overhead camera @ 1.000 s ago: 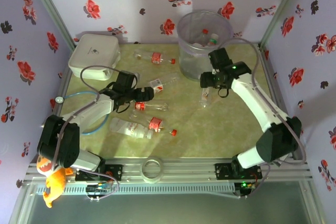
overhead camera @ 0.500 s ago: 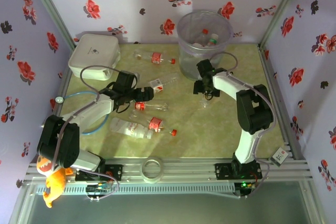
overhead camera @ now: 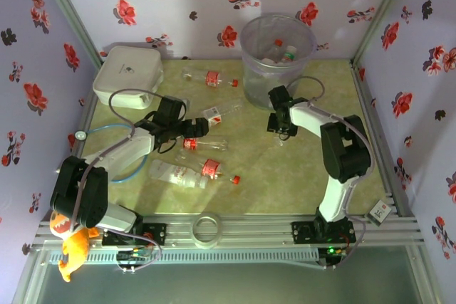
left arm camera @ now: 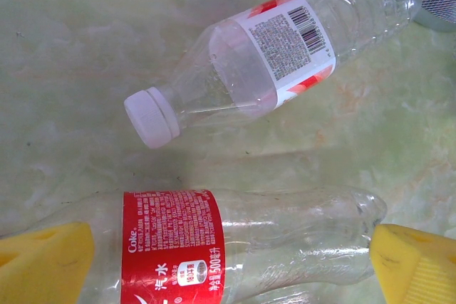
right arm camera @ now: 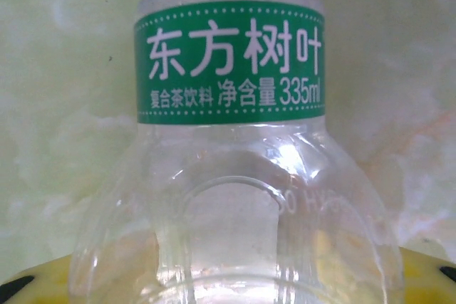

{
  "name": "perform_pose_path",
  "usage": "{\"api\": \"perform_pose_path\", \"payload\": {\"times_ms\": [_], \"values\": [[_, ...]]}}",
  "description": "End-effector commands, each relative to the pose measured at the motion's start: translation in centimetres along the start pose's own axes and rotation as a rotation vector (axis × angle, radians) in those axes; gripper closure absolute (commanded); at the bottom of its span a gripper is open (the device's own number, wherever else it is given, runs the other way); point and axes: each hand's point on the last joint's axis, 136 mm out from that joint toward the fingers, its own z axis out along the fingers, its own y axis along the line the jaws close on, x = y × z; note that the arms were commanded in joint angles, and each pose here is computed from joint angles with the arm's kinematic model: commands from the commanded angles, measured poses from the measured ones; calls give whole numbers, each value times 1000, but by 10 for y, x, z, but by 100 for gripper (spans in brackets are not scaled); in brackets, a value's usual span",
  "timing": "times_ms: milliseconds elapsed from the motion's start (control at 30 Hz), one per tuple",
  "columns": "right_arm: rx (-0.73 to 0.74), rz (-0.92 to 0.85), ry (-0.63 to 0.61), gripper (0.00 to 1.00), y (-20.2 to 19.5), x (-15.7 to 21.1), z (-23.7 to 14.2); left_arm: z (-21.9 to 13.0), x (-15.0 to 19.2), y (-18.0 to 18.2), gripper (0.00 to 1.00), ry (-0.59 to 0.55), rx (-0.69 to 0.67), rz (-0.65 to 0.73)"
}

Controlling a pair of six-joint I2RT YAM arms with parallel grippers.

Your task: Put the plastic bottles in the bin

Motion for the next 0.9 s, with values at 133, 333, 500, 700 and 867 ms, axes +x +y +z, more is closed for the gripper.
{"api": "perform_pose_path", "payload": {"times_ms": [133, 333, 500, 700, 867], "values": [[-37, -62, -42, 49, -7, 5, -75, 0, -3, 4, 0, -7, -19, 10], [-211, -142, -121, 54, 7, 1, -168, 4, -4, 4, 0, -3, -20, 17], [-245, -180, -277, 54, 9, -37, -240, 8, -6, 2, 0, -2, -17, 12], [-263, -157, -474, 55, 13, -120, -277, 6, -8, -3, 0, -10, 10, -2], [-288, -127, -571, 55, 24, -186, -279, 4, -4, -4, 0, 1, 21, -14]]}}
